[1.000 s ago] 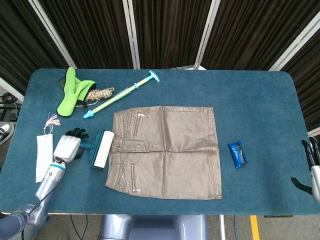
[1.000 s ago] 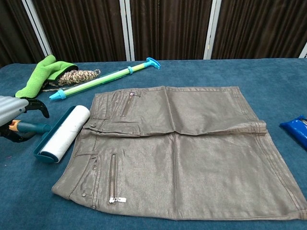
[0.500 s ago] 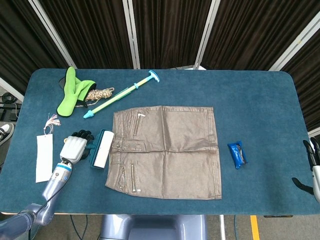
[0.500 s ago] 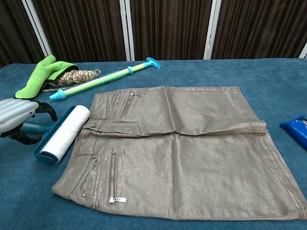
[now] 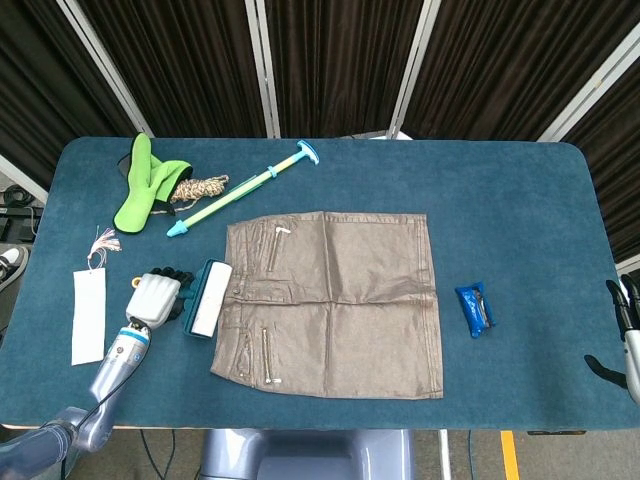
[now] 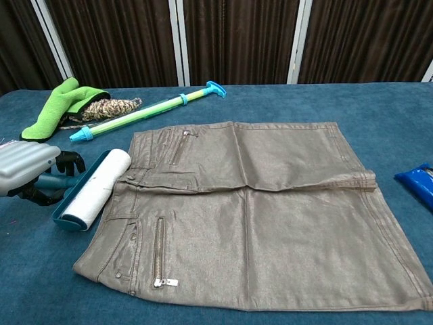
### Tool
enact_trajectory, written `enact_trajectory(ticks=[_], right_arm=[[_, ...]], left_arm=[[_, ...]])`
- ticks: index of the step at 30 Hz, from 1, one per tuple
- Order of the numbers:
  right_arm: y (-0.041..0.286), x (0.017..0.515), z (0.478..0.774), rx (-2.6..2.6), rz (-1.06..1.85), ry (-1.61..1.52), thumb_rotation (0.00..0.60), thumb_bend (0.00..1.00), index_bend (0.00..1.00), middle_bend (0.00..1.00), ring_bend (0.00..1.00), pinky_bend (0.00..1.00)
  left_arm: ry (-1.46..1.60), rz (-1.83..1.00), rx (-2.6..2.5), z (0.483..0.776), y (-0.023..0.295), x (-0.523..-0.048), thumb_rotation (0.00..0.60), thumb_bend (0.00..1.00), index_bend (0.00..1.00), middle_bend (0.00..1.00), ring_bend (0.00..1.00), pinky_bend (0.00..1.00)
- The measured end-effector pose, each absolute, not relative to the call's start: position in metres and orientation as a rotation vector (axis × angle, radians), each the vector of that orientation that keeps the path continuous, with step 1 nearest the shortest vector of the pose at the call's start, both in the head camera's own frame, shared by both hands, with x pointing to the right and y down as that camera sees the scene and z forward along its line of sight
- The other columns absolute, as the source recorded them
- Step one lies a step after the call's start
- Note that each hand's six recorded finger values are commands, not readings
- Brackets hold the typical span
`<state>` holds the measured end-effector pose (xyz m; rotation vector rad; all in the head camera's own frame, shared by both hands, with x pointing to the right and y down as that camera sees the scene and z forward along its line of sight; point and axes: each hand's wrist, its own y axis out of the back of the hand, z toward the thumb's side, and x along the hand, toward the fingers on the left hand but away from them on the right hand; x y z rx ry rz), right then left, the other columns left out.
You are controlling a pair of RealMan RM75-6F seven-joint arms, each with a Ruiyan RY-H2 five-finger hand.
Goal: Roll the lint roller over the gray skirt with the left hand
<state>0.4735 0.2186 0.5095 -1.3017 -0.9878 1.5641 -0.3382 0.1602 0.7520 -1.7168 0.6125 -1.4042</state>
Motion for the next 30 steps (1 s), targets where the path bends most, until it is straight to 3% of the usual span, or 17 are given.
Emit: enact_trajectory(ticks=[16,30], right_arm=[[0.218,0.474,0.509,-1.313,1.565,-1.001,0.600,0.00,0.00,0.00,0.00,0.00],[0.214,0.479,0.508,-1.318,1.571,-1.029,0.600,0.00,0.00,0.00,0.00,0.00]], left_arm=[[0.614,-1.245,-1.712,0.702,0.142,-0.317,0.600,0.88,0.62,0.49,0.39,0.48],[0.348,-1.159,-1.548,0.678,0.110,-0.234,0.600,0.88,0.62,0.49,0.39,0.48]])
